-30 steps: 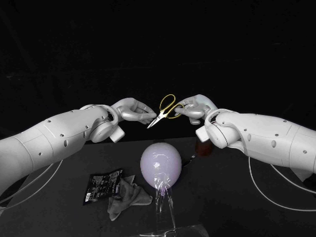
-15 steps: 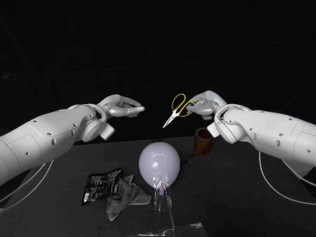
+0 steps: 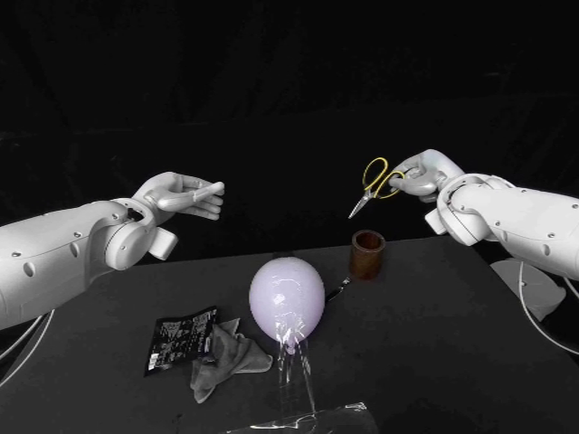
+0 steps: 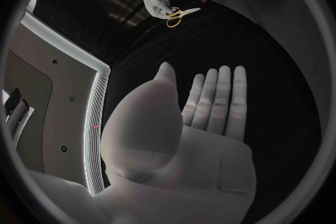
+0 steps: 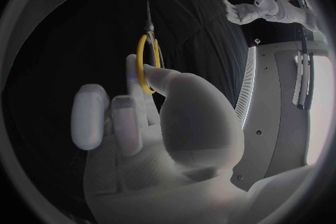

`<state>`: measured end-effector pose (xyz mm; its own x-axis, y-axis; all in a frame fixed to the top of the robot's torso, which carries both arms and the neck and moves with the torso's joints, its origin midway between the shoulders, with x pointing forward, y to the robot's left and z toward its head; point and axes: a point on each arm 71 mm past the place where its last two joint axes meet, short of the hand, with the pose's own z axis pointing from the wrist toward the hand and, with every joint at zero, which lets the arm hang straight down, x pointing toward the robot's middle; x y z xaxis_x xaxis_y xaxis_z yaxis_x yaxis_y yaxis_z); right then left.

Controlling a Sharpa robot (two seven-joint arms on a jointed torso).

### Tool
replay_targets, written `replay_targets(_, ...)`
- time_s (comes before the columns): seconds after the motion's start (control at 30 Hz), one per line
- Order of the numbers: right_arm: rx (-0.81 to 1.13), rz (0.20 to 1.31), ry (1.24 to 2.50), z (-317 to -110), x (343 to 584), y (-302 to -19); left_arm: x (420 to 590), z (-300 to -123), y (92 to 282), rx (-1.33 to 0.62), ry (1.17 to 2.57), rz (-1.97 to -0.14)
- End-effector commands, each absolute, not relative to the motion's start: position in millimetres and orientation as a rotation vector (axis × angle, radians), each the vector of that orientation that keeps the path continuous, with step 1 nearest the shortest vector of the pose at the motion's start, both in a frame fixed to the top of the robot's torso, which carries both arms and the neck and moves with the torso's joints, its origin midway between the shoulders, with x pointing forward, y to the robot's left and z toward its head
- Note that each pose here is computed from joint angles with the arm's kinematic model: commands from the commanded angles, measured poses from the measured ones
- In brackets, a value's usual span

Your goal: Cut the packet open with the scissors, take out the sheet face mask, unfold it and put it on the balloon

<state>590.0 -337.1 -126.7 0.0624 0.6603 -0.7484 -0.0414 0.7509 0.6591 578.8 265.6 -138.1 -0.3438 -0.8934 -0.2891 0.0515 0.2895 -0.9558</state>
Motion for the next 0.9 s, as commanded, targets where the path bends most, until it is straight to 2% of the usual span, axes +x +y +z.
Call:
replay_targets(0.03,0.511,0.543,1.432,-123.7,589.0,-343.0,575.6,-133.8,268.0,-0.883,1.473,-1.297)
replay_targets(0.53,0.489,0.478,1.48,-123.0,576.0,-369.6,556.9,-142.2,276.8,-0.934,1.453,-1.346)
replay_targets(0.9,0.469,0.442,1.535,-142.6,572.5,-368.0,553.1,-147.6,279.1,-0.955,1.453,-1.351)
